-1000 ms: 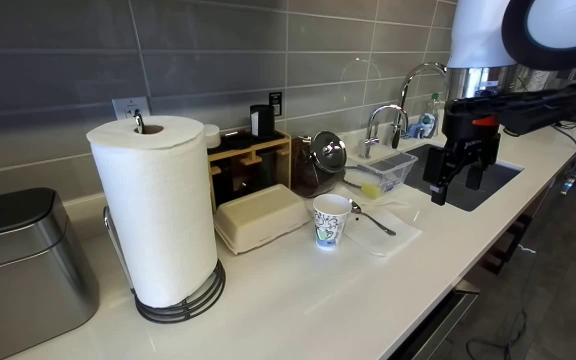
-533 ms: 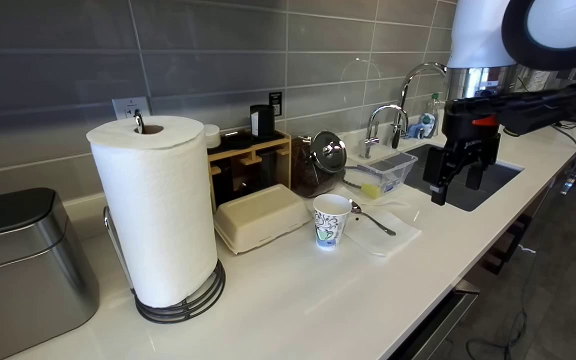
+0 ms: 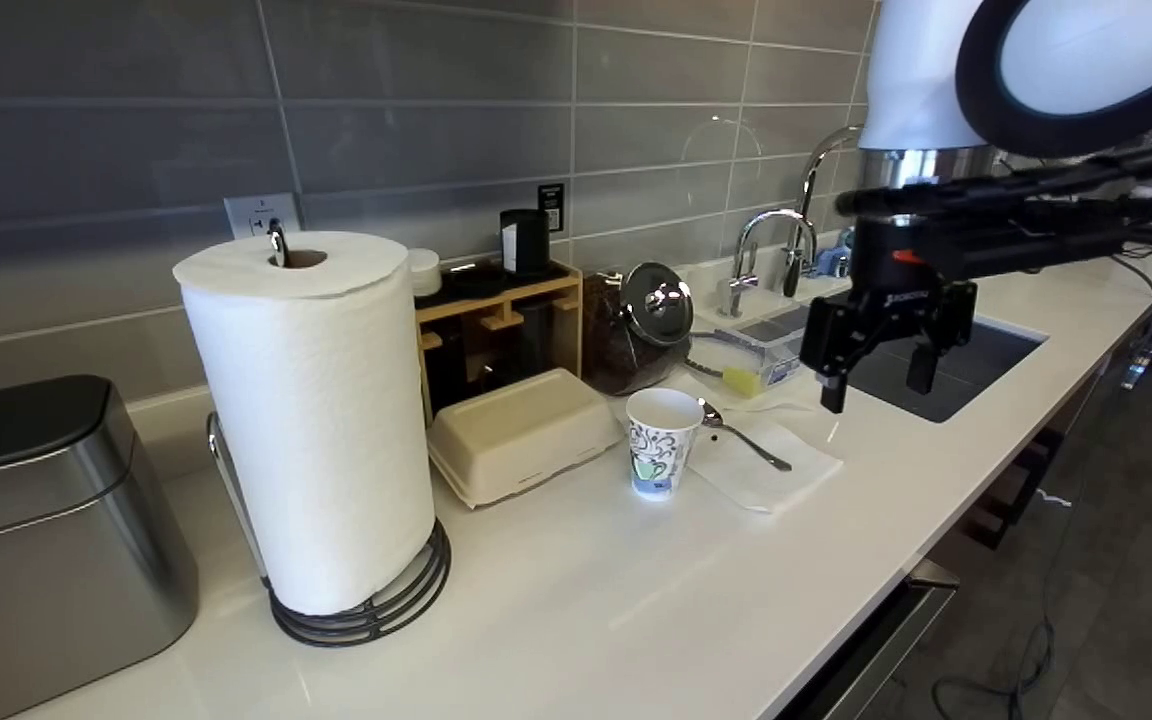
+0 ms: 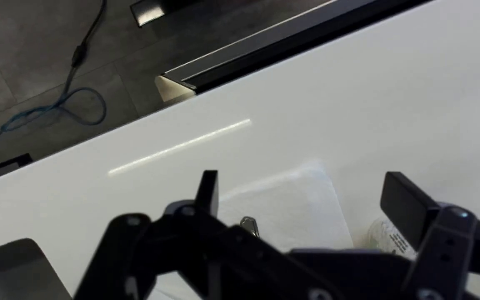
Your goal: Put the coffee cup in the sink.
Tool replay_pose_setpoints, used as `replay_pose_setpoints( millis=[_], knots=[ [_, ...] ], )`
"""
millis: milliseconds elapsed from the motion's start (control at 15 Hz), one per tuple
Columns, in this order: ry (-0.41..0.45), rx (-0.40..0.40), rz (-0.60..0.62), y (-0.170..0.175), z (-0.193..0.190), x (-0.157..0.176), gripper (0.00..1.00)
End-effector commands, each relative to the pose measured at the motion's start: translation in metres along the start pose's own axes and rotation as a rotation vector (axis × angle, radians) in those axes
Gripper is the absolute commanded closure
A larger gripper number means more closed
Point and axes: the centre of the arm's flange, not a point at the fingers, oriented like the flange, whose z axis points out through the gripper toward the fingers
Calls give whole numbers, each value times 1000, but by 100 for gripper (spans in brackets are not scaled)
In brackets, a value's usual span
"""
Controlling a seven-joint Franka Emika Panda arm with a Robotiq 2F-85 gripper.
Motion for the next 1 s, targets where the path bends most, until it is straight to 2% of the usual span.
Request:
replay_pose_setpoints(
  millis=[0, 200, 333, 600, 933],
  knots=[
    [-7, 26, 200, -44, 16, 27, 0],
    [7, 64, 358, -64, 27, 43, 0],
    [21, 121, 446, -73, 32, 54, 0],
    [64, 198, 548, -82, 45, 76, 0],
    [85, 230, 613, -79, 64, 91, 0]
  ],
)
